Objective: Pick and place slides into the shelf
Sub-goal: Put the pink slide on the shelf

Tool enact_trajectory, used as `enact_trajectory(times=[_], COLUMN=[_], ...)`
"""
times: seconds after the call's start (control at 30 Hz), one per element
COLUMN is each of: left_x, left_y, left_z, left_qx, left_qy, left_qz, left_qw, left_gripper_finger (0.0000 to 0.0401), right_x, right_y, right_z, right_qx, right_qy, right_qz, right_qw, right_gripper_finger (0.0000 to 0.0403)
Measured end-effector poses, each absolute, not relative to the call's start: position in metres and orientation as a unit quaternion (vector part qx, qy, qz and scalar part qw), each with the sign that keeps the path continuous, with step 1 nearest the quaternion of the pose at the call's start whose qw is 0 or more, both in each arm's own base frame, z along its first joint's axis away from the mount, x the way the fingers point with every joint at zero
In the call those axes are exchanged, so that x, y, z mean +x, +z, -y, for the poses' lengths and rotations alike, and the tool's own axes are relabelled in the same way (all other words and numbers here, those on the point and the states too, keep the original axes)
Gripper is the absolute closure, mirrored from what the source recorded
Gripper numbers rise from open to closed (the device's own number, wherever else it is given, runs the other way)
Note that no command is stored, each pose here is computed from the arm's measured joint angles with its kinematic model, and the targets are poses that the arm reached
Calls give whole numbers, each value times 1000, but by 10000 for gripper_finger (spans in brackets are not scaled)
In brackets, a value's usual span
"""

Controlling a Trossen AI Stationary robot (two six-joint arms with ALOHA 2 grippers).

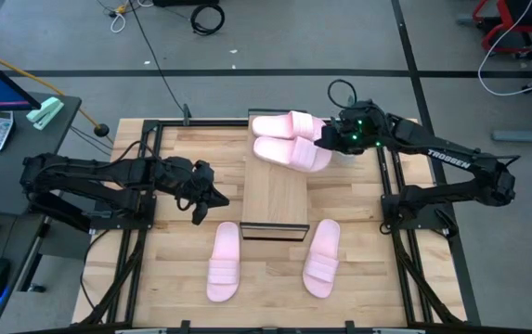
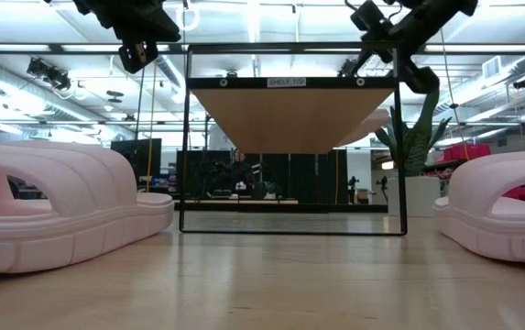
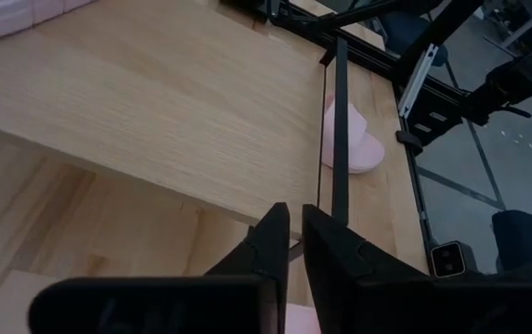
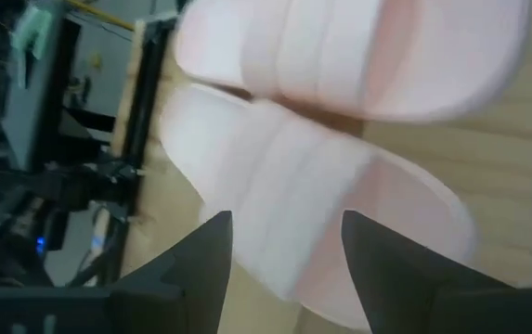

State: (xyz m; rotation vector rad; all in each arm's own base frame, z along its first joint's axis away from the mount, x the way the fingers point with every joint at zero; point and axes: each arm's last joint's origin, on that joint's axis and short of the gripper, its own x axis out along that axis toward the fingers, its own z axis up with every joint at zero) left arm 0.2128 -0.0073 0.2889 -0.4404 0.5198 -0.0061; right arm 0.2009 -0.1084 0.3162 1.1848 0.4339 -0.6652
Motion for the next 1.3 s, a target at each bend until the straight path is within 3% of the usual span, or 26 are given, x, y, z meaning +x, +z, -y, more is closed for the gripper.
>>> enact_trajectory(times=[0.47,1.13,1.3], left_x=[213,213,213], left_y=[289,289,289], left_z=[7,7,7], left_qx=[-213,-205,-206], left_qy=[-4,-6,-6], left_qz=[-255,-255,-255], left_qw=[943,945,945], left_gripper_finger=[371,371,365], right_x=[209,202,201], right_y=[309,301,296], right_z=[70,68,67], right_qx=[539,465,476], right_qy=[-214,-270,-275], right_qz=[-308,-349,-373], right_qw=[754,768,747], right_gripper_finger=[192,192,192])
